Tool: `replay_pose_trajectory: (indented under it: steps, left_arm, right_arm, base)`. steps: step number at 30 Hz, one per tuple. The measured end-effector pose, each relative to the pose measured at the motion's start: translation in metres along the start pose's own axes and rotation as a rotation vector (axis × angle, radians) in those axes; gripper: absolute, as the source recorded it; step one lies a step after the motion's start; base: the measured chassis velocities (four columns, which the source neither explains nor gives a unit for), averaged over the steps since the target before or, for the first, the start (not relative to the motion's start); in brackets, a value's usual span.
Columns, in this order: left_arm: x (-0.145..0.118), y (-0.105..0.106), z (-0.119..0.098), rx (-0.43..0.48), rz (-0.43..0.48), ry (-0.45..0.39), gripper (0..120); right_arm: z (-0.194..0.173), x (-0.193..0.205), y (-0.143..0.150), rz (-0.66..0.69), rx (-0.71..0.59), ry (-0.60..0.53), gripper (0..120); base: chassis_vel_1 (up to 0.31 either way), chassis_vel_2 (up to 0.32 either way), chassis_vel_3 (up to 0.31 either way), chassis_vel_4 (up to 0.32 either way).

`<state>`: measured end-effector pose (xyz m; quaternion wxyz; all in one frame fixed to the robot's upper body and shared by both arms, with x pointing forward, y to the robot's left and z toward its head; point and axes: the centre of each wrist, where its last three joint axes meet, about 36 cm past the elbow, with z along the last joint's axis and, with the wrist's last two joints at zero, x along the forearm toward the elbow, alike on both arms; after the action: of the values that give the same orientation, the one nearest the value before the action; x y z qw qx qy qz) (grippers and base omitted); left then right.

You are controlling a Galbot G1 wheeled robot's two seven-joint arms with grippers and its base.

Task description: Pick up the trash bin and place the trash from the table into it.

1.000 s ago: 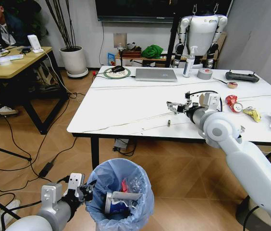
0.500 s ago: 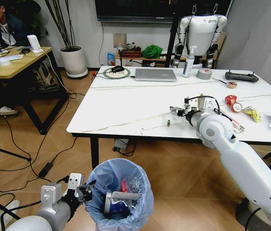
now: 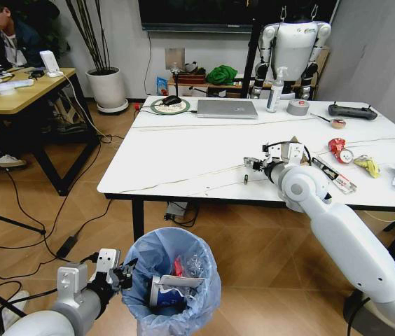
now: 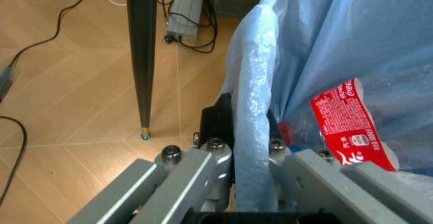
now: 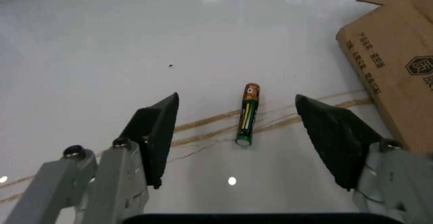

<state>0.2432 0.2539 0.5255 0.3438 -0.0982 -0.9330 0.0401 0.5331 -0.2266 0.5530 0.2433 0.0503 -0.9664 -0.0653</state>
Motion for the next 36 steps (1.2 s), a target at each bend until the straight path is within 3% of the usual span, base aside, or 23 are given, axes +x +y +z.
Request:
replay_pose_trajectory:
  steps: [1,8,17,23,29,36]
  left_arm:
    - [0.0,0.0,0.0,0.0,0.0,0.0,0]
    - [0.0,0.0,-0.001,0.002,0.002,-0.001,0]
    - [0.0,0.001,-0.002,0.001,0.005,-0.005,0]
    - [0.0,0.002,-0.003,-0.006,0.013,-0.009,0]
    - [0.0,0.002,-0.004,-0.01,0.015,-0.009,0]
    - [0.0,0.002,-0.005,-0.011,0.016,-0.013,0]
  right_arm:
    - [0.001,-0.001,0.0,0.0,-0.002,0.0,57]
    - [0.004,-0.003,-0.001,0.004,-0.006,0.003,39]
    - [0.007,-0.003,-0.001,0.008,0.003,0.005,34]
    - [0.009,-0.006,-0.001,0.01,0.007,0.005,23]
    - [0.011,-0.006,-0.001,0.011,0.011,0.002,0]
    - [0.009,-0.003,0.0,0.009,0.015,-0.011,0]
  base:
    - [0.0,0.0,0.0,0.0]
    - [0.0,0.0,0.0,0.0]
    - [0.0,0.0,0.0,0.0]
    - [0.0,0.0,0.0,0.0]
    - [0.0,0.0,0.0,0.0]
    - [0.0,0.0,0.0,0.0]
